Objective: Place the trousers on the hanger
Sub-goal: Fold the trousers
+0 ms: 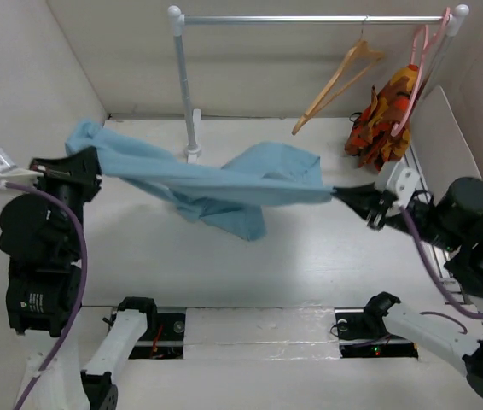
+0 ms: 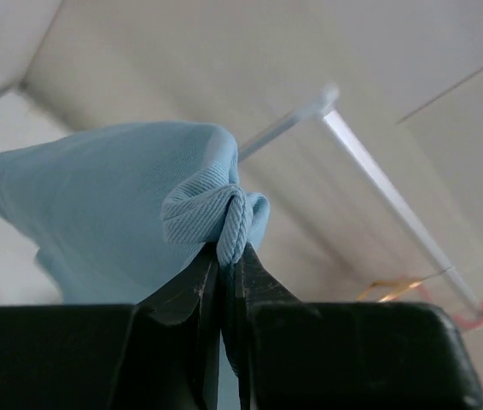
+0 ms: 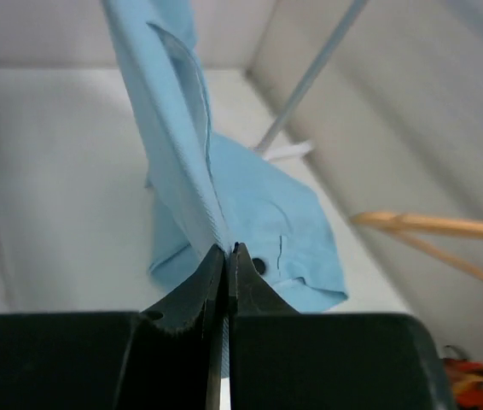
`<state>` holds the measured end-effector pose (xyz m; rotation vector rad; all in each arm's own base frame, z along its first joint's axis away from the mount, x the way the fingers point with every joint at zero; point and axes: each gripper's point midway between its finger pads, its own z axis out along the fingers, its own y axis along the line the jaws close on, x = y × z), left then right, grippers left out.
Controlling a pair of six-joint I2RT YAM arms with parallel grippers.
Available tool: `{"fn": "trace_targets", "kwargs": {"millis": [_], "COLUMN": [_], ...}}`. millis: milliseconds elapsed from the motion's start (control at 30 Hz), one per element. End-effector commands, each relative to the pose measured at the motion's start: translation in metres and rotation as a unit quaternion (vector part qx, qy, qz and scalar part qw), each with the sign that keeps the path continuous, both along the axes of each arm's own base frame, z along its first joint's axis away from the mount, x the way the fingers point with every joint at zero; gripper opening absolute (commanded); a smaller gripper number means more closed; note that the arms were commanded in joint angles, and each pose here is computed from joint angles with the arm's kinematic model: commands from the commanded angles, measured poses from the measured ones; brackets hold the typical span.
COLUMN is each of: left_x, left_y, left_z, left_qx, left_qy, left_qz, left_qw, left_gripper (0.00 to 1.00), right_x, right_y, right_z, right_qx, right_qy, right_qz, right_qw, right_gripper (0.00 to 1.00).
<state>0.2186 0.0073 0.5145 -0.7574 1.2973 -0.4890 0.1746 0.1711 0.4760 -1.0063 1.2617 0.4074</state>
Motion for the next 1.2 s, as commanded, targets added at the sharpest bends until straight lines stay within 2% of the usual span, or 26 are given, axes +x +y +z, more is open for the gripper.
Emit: {"fn": "trace_targets", "kwargs": {"millis": [0, 33, 67, 133, 167, 233, 267, 300, 333, 367, 400, 433, 467, 500, 533, 567, 600, 633, 700, 733, 767, 800, 833, 867, 967, 1167], "left_x": [0.003, -0.003, -0.014, -0.027, -0.031, -0.027, -0.02, -0.011, -0.002, 0.021, 0.04, 0.063, 0.077, 0.099, 0.105, 0.115, 0.124, 0.139, 0.156, 0.169, 0.181, 0.18, 0.196, 0.192, 0.216, 0.225], "left_y": [0.058, 0.06, 0.071, 0.079, 0.082, 0.082, 0.078, 0.075, 0.07, 0.048, 0.033, -0.006, -0.023, -0.05, -0.066, -0.075, -0.082, -0.096, -0.11, -0.132, -0.148, -0.161, -0.197, -0.195, -0.191, -0.176], "left_z": [-0.106, -0.124, -0.143, -0.159, -0.158, -0.147, -0.143, -0.134, -0.13, -0.144, -0.137, -0.152, -0.173, -0.186, -0.198, -0.205, -0.21, -0.231, -0.238, -0.266, -0.252, -0.263, -0.275, -0.28, -0.317, -0.392], "left_qx": [0.007, 0.003, -0.012, -0.014, -0.013, -0.008, -0.003, 0.017, 0.038, 0.07, 0.091, 0.14, 0.157, 0.171, 0.167, 0.172, 0.175, 0.17, 0.197, 0.218, 0.268, 0.296, 0.361, 0.363, 0.36, 0.315], "left_qy": [0.152, 0.174, 0.183, 0.198, 0.194, 0.182, 0.181, 0.172, 0.169, 0.185, 0.162, 0.172, 0.185, 0.182, 0.194, 0.196, 0.2, 0.221, 0.227, 0.27, 0.258, 0.285, 0.308, 0.32, 0.382, 0.472], "left_qz": [0.171, 0.184, 0.225, 0.253, 0.264, 0.26, 0.246, 0.232, 0.214, 0.142, 0.096, -0.02, -0.072, -0.145, -0.19, -0.216, -0.233, -0.273, -0.308, -0.315, -0.32, -0.321, -0.307, -0.309, -0.281, -0.306], "left_qw": [0.973, 0.968, 0.957, 0.947, 0.945, 0.948, 0.952, 0.957, 0.961, 0.97, 0.978, 0.975, 0.967, 0.957, 0.948, 0.941, 0.936, 0.921, 0.903, 0.883, 0.872, 0.853, 0.825, 0.819, 0.804, 0.765], "left_gripper": [0.0, 0.07, 0.36, 0.71, 0.84, 0.85, 0.83, 0.8, 0.78, 0.74, 0.73, 0.72, 0.71, 0.7, 0.7, 0.72, 0.72, 0.73, 0.75, 0.77, 0.8, 0.84, 0.99, 0.99, 0.99, 0.99], "right_x": [-0.003, -0.014, -0.027, -0.049, -0.057, -0.073, -0.071, -0.076, -0.074, -0.068, -0.063, -0.059, -0.053, -0.037, -0.037, -0.031, -0.016, -0.001, 0.032, 0.044, 0.059, 0.074, 0.095, 0.102, 0.121, 0.128], "right_y": [-0.02, -0.022, -0.017, -0.013, -0.012, -0.019, -0.027, -0.031, -0.033, -0.037, -0.036, -0.034, -0.031, -0.024, -0.023, -0.019, -0.016, -0.021, -0.027, -0.029, -0.041, -0.039, -0.051, -0.048, -0.064, -0.078], "right_z": [-0.128, -0.153, -0.172, -0.226, -0.246, -0.289, -0.297, -0.303, -0.304, -0.304, -0.302, -0.3, -0.3, -0.296, -0.296, -0.297, -0.295, -0.297, -0.306, -0.31, -0.315, -0.311, -0.327, -0.32, -0.348, -0.405], "right_qx": [-0.076, -0.084, -0.085, -0.104, -0.115, -0.172, -0.19, -0.208, -0.211, -0.219, -0.219, -0.216, -0.219, -0.204, -0.204, -0.205, -0.188, -0.182, -0.158, -0.145, -0.125, -0.095, -0.08, -0.066, -0.036, 0.009], "right_qy": [0.122, 0.156, 0.185, 0.269, 0.303, 0.368, 0.373, 0.382, 0.381, 0.376, 0.368, 0.363, 0.364, 0.358, 0.358, 0.362, 0.354, 0.349, 0.339, 0.343, 0.356, 0.355, 0.375, 0.363, 0.398, 0.456], "right_qz": [-0.044, -0.036, -0.01, 0.016, 0.027, 0.03, 0.013, 0.012, 0.006, -0.012, -0.017, -0.018, -0.023, -0.03, -0.03, -0.031, -0.052, -0.085, -0.144, -0.163, -0.197, -0.208, -0.242, -0.243, -0.269, -0.287], "right_qw": [0.989, 0.983, 0.979, 0.958, 0.945, 0.914, 0.908, 0.9, 0.9, 0.9, 0.903, 0.906, 0.905, 0.911, 0.911, 0.909, 0.915, 0.915, 0.916, 0.914, 0.905, 0.907, 0.892, 0.897, 0.876, 0.842], "right_gripper": [0.0, 0.0, 0.0, 0.0, 0.0, 0.16, 0.26, 0.49, 0.58, 0.64, 0.71, 0.72, 0.72, 0.52, 0.52, 0.41, 0.02, 0.0, 0.0, 0.04, 0.16, 0.41, 0.64, 0.64, 0.73, 0.77]}}
